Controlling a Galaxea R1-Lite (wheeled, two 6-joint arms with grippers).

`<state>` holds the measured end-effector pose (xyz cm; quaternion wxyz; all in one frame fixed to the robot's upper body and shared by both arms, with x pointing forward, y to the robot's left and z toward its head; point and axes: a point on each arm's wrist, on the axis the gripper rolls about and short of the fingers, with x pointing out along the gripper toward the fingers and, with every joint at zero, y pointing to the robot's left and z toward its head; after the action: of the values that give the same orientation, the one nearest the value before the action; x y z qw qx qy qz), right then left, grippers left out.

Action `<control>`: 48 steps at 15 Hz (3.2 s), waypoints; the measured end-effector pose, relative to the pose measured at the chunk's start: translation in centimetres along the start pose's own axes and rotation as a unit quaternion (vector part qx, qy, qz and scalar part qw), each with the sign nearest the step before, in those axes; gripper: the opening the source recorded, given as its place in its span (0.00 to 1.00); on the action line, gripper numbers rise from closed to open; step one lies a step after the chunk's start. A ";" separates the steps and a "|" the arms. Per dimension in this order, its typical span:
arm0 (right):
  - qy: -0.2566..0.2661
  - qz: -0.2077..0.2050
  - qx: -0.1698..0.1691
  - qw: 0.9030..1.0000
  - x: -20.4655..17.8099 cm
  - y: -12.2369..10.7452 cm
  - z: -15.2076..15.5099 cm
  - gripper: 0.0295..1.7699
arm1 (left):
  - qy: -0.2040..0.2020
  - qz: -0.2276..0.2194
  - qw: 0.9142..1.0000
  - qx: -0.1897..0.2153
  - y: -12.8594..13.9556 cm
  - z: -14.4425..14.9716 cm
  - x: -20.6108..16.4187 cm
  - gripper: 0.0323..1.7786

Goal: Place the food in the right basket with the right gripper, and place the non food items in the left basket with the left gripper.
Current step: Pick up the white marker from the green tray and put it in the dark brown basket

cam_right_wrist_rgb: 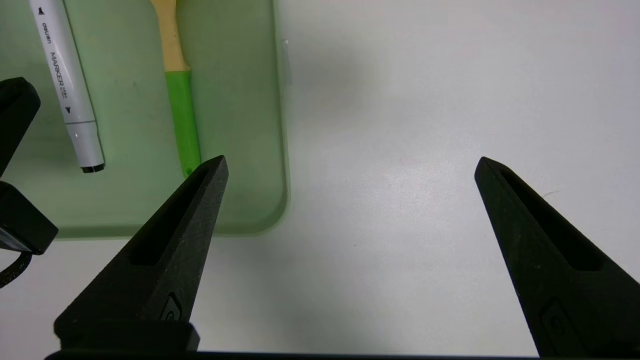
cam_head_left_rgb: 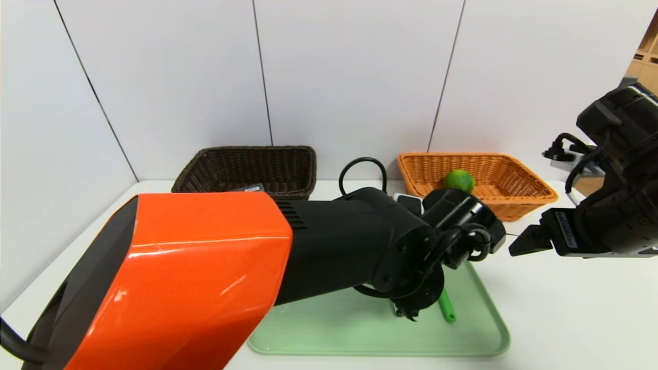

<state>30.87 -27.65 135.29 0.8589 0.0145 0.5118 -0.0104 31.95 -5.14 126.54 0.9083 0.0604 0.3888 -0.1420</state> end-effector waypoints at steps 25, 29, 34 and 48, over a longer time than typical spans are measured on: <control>0.001 0.003 -0.004 1.000 -0.2 0.0 -0.6 0.96 | 0.009 0.002 1.000 -0.001 0.3 -0.1 1.1 0.85; 0.000 0.004 -0.002 1.000 -0.3 0.3 -0.7 0.96 | 0.012 0.008 1.000 -0.005 0.5 -0.1 1.6 0.89; -0.004 0.004 -0.004 1.000 -0.5 0.3 -0.7 0.96 | 0.016 0.015 1.000 -0.011 0.9 0.0 1.9 0.92; -0.008 0.015 -0.021 1.000 -0.8 1.2 -0.8 0.96 | 0.026 0.024 0.999 -0.039 1.3 -0.1 2.9 0.95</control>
<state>29.82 -26.41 135.62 0.8632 0.0041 0.5048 0.0130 34.17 -4.49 124.39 0.9027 0.0376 0.4159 -0.1036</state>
